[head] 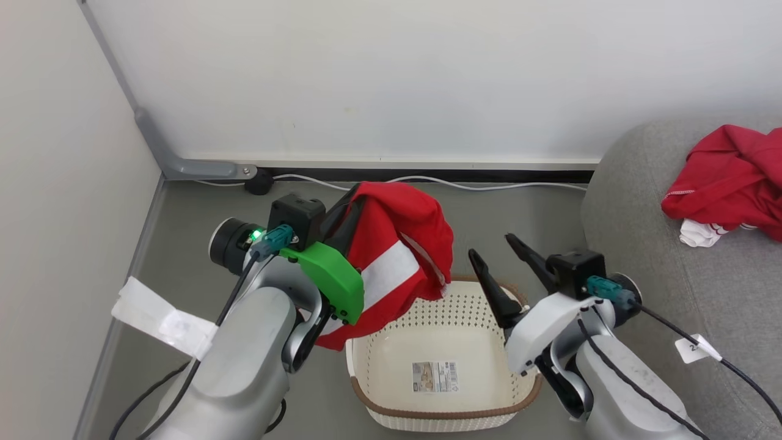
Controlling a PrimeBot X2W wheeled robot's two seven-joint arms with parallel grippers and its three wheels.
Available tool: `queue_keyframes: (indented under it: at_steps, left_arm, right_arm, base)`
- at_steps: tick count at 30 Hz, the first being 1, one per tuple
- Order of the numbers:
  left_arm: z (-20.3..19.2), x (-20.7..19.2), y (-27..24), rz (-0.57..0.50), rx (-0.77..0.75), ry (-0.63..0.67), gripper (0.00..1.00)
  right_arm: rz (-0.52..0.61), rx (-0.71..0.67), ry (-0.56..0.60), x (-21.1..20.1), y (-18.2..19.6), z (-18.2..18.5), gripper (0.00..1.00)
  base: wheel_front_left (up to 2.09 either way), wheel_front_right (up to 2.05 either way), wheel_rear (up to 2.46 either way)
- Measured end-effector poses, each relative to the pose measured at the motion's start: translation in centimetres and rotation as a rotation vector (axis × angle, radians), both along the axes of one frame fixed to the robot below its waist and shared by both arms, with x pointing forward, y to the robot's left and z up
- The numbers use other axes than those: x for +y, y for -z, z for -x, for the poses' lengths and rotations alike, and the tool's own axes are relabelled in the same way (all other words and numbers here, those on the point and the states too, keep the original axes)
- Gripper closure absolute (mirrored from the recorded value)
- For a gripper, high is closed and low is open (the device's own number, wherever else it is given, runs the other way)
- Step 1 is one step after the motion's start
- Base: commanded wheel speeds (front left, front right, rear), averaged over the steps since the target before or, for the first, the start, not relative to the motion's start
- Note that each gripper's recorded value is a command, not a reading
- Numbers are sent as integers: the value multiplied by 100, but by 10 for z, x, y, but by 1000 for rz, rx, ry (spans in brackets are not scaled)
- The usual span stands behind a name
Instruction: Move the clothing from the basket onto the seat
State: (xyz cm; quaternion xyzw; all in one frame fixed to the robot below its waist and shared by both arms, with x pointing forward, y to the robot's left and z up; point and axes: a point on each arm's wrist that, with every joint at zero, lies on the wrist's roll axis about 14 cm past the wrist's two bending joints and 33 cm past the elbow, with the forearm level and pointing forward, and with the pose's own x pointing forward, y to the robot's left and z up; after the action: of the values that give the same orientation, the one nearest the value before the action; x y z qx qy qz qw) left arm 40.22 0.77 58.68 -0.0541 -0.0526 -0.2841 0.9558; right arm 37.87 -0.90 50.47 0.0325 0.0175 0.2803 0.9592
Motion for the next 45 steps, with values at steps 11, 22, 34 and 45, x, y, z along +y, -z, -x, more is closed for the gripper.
queue_keyframes:
  at_steps: [11, 22, 34, 45]
  left_arm:
    - [18, -19, -20, 5, -43, 71, 100]
    - [31, -23, -31, 5, -59, 86, 100]
    - [33, -17, -27, 25, -28, 42, 100]
    - [25, -1, -3, 90, 65, -32, 0]
  right_arm:
    - [75, 59, -64, 15, 19, 5, 0]
    - [126, 54, -105, 29, 17, -8, 0]
    - [96, 37, -105, 34, 5, -21, 100]
    - [21, 21, -54, 20, -9, -29, 100]
  base:
    - [0, 0, 0]
    - [0, 0, 0]
    - [0, 0, 0]
    - [0, 0, 0]
